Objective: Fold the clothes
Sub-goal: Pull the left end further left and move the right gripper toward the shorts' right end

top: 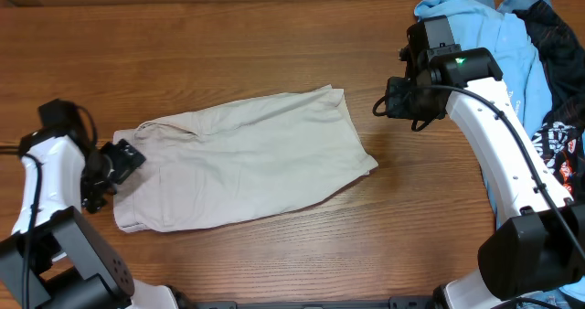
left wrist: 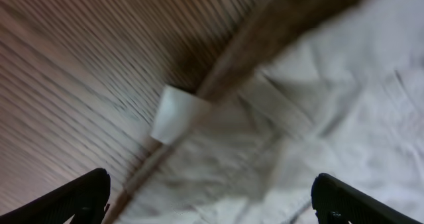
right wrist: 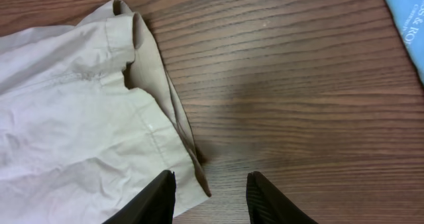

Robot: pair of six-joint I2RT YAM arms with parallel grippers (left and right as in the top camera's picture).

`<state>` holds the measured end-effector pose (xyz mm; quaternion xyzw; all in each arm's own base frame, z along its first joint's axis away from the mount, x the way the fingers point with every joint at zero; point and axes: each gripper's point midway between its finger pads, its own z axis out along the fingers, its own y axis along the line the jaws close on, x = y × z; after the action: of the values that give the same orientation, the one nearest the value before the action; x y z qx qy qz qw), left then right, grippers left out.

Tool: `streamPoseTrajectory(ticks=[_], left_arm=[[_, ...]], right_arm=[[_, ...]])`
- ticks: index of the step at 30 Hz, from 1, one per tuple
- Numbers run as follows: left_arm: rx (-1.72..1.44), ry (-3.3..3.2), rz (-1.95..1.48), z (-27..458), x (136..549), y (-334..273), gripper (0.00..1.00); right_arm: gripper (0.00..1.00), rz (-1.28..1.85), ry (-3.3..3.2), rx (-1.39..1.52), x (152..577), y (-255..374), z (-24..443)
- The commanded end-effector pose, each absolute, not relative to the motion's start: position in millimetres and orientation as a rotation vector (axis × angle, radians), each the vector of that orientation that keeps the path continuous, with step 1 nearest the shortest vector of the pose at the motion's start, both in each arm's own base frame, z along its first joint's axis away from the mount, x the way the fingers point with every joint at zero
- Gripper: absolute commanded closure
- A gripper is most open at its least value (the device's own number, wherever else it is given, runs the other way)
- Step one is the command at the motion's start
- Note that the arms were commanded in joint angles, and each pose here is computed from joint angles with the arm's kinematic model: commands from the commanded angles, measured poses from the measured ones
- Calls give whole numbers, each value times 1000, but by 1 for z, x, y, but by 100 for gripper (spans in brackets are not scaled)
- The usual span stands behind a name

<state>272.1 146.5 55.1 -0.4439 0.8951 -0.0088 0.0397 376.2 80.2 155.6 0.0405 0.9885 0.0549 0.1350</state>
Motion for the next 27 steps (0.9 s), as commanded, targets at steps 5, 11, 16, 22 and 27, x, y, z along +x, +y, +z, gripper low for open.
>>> streamPoseTrajectory(ticks=[5, 11, 16, 22, 27], left_arm=[[-1318, 2715, -129, 44, 279, 147, 0], [-1341, 2754, -151, 16, 274, 142, 0], [-1365, 2795, -172, -9, 275, 141, 0], [-1376, 2864, -300, -39, 274, 126, 0], [-1351, 2909, -453, -55, 273, 109, 22]], right_arm=[[61, 137, 2857, 112, 377, 77, 156], [61, 136, 2859, 112, 376, 77, 156], [61, 136, 2861, 113, 376, 77, 155], [61, 136, 2860, 113, 376, 77, 156], [61, 136, 2860, 113, 376, 77, 156]])
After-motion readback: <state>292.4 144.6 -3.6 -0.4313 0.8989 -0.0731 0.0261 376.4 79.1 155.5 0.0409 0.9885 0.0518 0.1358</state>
